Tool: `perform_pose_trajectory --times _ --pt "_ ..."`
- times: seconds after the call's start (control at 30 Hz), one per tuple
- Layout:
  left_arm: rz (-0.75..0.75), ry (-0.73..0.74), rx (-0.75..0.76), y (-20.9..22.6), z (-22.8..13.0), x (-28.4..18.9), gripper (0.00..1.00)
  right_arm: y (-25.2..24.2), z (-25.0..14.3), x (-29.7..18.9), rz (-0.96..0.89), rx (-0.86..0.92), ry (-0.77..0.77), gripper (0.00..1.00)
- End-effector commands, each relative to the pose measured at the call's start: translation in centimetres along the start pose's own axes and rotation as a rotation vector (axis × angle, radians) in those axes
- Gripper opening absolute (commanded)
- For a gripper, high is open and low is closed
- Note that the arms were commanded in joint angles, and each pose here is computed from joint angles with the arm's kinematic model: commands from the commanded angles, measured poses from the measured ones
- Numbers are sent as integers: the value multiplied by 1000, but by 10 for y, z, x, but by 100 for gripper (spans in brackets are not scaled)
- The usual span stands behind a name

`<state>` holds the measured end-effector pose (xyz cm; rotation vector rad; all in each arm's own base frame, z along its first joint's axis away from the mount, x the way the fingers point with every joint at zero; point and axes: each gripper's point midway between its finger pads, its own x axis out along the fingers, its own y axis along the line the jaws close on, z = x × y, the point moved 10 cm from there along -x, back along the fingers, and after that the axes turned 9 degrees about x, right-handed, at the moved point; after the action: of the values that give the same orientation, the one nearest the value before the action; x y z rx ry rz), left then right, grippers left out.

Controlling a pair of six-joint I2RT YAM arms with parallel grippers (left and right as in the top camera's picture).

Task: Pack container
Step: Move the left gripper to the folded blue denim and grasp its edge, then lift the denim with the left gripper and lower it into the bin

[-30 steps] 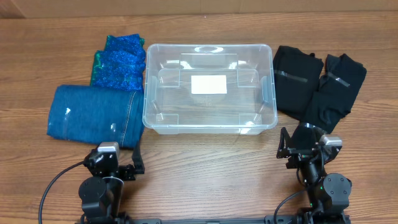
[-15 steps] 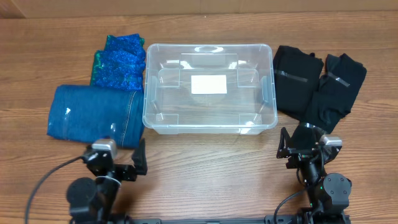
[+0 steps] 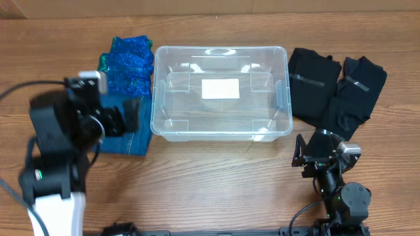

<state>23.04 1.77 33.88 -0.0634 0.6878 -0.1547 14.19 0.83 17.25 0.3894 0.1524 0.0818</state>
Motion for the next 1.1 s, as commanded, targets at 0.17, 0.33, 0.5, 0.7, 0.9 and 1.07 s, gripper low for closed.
perform_pose_trajectory --times 0.17,0.33,0.5,0.7,0.9,1.07 --pt "154 211 -483 136 -27 42 100 0 1 0 2 4 -9 100" --pt "140 268 -610 192 -62 62 100 0 1 0 2 4 -9 100" --pt "145 307 -679 234 -97 87 100 0 1 0 2 4 -9 100" --pt "160 335 -653 253 -116 102 100 0 1 0 2 4 -9 100" --pt "103 344 -640 260 -130 128 100 0 1 0 2 4 -9 100" --pt "15 412 -664 255 -152 161 100 0 1 0 2 4 -9 100"
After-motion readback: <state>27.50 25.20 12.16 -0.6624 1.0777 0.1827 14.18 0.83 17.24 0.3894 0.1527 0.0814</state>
